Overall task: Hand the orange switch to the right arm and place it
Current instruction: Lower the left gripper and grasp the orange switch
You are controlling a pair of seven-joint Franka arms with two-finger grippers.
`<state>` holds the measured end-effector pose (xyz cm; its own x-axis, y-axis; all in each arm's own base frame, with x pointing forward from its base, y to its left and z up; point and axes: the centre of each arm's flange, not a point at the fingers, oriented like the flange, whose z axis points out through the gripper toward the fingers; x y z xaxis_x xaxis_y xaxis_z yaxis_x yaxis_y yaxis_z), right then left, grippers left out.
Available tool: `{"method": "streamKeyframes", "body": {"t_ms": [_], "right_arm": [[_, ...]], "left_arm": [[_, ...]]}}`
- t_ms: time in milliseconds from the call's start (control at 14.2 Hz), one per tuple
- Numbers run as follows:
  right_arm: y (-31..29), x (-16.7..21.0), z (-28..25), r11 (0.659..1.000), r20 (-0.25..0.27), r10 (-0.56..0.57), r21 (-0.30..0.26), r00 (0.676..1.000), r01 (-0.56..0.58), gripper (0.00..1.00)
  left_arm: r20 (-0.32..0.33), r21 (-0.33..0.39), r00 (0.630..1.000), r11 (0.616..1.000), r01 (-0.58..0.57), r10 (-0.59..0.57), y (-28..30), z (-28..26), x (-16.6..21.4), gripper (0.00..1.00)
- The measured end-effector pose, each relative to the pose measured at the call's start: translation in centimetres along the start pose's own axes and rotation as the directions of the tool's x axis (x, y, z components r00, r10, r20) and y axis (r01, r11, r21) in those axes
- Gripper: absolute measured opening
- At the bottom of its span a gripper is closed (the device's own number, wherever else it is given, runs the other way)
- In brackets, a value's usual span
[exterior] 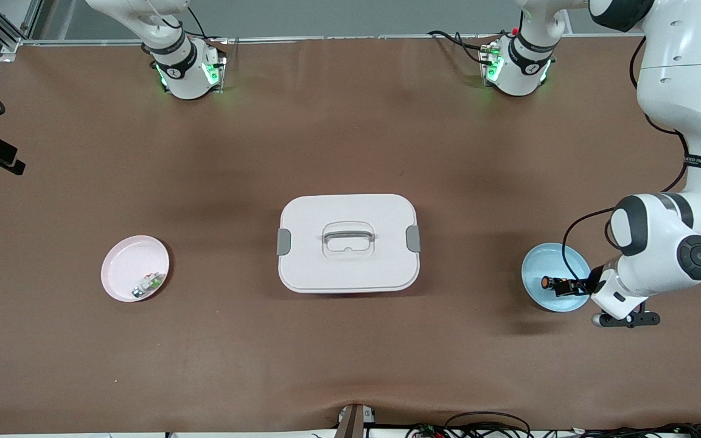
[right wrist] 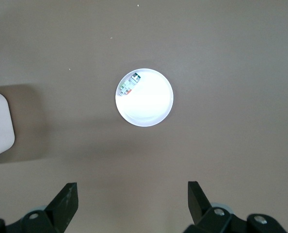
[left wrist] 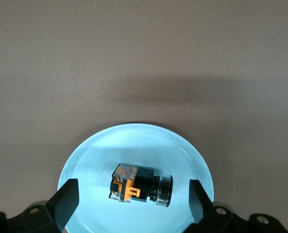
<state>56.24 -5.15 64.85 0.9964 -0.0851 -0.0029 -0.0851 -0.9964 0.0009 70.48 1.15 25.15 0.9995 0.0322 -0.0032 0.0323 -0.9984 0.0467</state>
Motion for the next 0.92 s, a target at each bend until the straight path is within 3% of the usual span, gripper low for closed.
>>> {"method": "streamKeyframes", "body": {"t_ms": [353,917], "right_arm": [[-0.1,0.0,0.0,1.000,0.000,0.001,0.007,1.000,-0.001,1.00],[0.0,0.0,0.0,1.000,0.000,0.001,0.008,1.000,-0.001,1.00]], "left_arm": [[0.050,-0.010,0.999,1.000,-0.004,0.005,0.5,2.4,-1.2,1.00],[0.070,-0.015,0.998,1.000,0.005,-0.004,-0.1,3.9,-1.8,1.00]]}}
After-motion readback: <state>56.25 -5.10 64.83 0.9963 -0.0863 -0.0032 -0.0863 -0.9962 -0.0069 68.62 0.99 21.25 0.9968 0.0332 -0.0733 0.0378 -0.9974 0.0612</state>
